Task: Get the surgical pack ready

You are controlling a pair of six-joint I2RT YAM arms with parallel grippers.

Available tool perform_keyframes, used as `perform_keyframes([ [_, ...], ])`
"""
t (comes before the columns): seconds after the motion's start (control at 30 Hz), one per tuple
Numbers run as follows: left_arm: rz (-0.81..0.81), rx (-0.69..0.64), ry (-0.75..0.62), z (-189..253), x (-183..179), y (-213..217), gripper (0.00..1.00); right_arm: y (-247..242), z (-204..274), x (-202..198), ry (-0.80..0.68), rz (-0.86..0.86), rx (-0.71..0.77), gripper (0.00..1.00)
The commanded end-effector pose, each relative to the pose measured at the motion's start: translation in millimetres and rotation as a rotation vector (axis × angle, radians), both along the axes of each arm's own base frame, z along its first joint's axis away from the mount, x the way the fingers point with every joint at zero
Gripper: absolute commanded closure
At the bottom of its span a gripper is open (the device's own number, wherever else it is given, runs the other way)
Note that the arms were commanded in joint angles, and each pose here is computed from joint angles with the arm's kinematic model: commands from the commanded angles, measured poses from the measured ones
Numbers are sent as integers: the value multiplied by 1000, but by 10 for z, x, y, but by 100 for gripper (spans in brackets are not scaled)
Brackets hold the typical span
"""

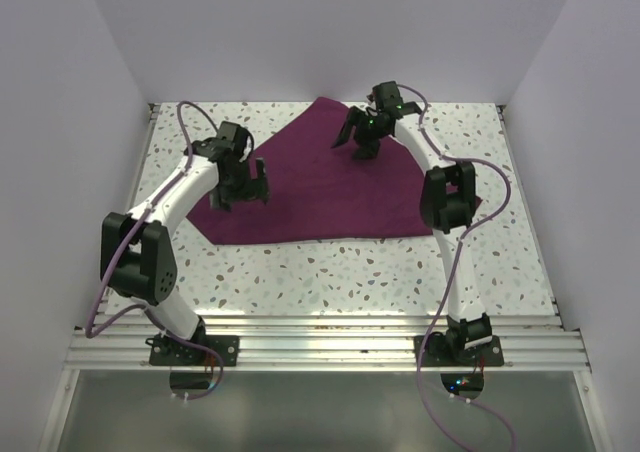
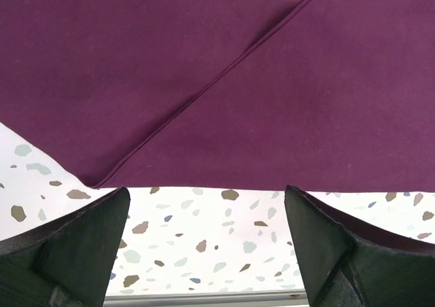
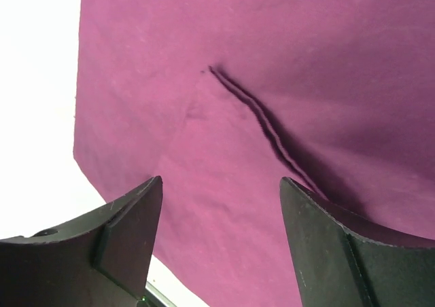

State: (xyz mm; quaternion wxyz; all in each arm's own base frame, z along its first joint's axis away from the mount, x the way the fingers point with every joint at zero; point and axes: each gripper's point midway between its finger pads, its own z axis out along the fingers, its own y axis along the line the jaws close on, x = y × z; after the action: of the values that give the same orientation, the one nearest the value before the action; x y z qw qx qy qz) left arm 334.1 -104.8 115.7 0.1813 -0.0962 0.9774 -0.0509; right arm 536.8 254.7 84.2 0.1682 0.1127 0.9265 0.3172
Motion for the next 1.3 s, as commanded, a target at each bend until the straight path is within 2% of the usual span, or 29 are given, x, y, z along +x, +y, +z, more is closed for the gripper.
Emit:
perform_keyframes([
  [0.0,-6,11,-48,64,196,34,0,-45,235,-113,-37,63,-11,27],
  [0.1,39,22,-30,29,237,197,0,-158,246,-215,-21,74,-60,37],
  [0.13,52,18,-22,15,229,245,1,-214,270,-249,-26,81,-77,51],
  [0.2,85,13,-39,36,257,417,8,-253,354,-373,-33,101,-80,69],
  [0.23,94,22,-38,13,238,484,14,-278,366,-431,-37,124,-93,85],
  [0.27,123,34,-41,7,245,610,17,-305,440,-506,-40,133,-99,92],
  [0.33,160,68,-39,6,238,793,24,-502,303,-727,18,152,-202,99],
  [0.37,199,77,-32,-2,234,948,23,-570,416,-792,2,149,-229,100],
  [0.4,220,88,-26,-19,231,1043,18,-647,306,-914,37,150,-258,100],
  [0.43,271,120,-22,-36,221,1253,3,-671,340,-963,31,155,-255,100],
  [0.47,297,139,-6,-57,191,1356,0,-683,360,-1015,34,153,-251,100],
  [0.53,346,175,44,-172,131,1578,0,-579,444,-1155,32,153,-167,100],
  [0.67,334,196,68,-442,125,1750,1,-455,493,-1391,57,166,-97,100],
  [0.77,328,189,55,-612,193,1860,6,-492,575,-1559,48,184,-117,100],
  [0.9,297,201,-9,-642,401,1945,18,-665,614,-1767,38,190,-177,100],
  [0.93,302,199,-33,-634,464,1980,19,-706,662,-1798,23,185,-193,100],
  [1.07,319,199,11,-853,508,2055,20,-796,646,-1937,42,175,-201,100],
  [1.27,312,130,29,-983,559,1953,21,-834,637,-1945,54,151,-176,100],
])
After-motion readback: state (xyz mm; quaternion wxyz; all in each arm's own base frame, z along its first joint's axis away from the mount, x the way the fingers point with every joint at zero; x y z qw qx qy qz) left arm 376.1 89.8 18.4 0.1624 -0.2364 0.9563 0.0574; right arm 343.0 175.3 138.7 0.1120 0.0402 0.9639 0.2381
